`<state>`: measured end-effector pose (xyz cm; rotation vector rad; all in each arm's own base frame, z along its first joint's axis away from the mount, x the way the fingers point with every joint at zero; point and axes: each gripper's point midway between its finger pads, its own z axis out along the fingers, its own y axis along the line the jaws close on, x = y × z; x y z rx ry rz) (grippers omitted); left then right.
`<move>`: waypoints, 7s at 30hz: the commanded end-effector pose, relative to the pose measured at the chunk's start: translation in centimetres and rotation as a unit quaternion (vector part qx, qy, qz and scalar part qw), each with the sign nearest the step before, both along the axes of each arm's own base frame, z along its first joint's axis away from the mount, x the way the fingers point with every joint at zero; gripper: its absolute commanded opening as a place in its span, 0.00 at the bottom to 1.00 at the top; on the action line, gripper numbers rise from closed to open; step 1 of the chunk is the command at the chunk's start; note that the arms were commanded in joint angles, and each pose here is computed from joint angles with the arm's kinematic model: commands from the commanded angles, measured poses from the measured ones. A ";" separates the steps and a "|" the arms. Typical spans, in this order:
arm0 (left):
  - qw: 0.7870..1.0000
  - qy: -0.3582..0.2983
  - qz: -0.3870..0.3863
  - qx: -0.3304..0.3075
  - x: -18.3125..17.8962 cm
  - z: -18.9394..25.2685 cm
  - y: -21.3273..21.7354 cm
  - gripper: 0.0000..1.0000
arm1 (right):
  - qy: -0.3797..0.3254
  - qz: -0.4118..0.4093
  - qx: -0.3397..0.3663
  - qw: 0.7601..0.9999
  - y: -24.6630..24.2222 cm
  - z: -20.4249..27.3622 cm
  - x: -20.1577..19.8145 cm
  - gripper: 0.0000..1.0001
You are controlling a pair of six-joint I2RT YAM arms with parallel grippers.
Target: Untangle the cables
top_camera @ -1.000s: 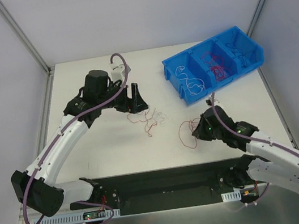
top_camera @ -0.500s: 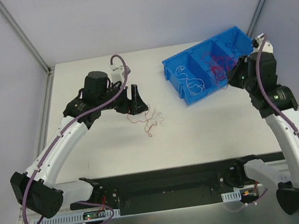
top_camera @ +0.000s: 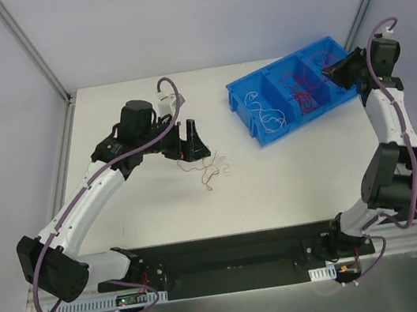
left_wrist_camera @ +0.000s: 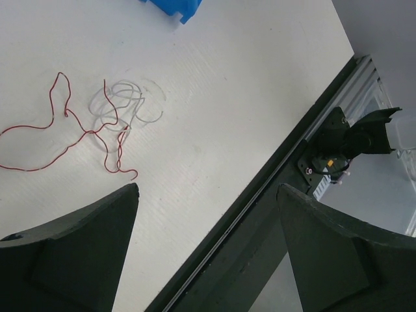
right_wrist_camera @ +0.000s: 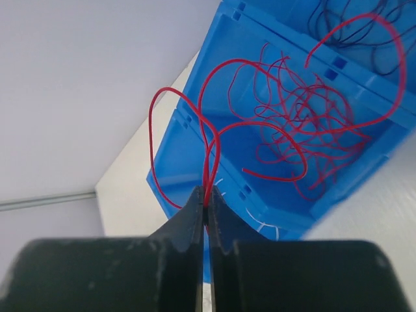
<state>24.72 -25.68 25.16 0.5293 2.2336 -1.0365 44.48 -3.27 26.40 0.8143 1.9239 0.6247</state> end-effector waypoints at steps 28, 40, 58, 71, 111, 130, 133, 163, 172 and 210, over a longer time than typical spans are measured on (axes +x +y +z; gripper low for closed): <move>0.999 0.029 -0.005 -0.031 1.0 -0.4 -0.2 0.90 | 0.075 0.067 0.017 0.995 2.1 -9.8 11.3 0.00; 0.999 0.020 0.008 -0.024 1.3 -0.5 0.2 0.91 | 0.121 0.103 -0.203 0.966 2.1 -5.7 9.5 0.46; 0.994 0.052 0.100 -0.002 4.3 -3.0 3.1 0.90 | -0.091 0.323 -0.187 0.923 28.8 -6.7 -9.7 0.67; 0.981 0.164 0.100 0.039 6.4 -10.9 2.6 0.57 | -0.096 0.353 -0.249 0.897 33.7 -17.7 -12.9 0.67; 0.965 0.244 -0.010 0.095 12.3 -17.9 -0.9 0.58 | -0.017 0.399 -0.219 0.890 35.0 -22.3 -11.8 0.15; 0.952 0.034 0.217 0.212 12.6 -7.2 7.8 0.00 | 0.001 0.385 -0.232 0.893 34.3 -23.0 -11.4 0.01; 0.958 -0.020 0.226 0.176 12.0 -3.7 8.1 0.00 | 0.001 0.387 -0.227 0.894 34.5 -22.9 -11.5 0.01; 0.974 0.193 0.028 0.110 12.7 -18.5 -1.4 0.04 | 0.000 0.388 -0.215 0.896 34.1 -22.9 -11.5 0.00; 0.958 -0.004 0.213 0.193 12.9 -6.9 7.2 0.00 | 0.019 0.353 -0.233 0.906 32.6 -23.4 -11.0 0.00; 0.987 -0.029 0.118 -0.109 3.9 8.3 2.2 0.00 | -0.167 0.426 0.075 0.886 40.7 -4.3 -22.3 0.92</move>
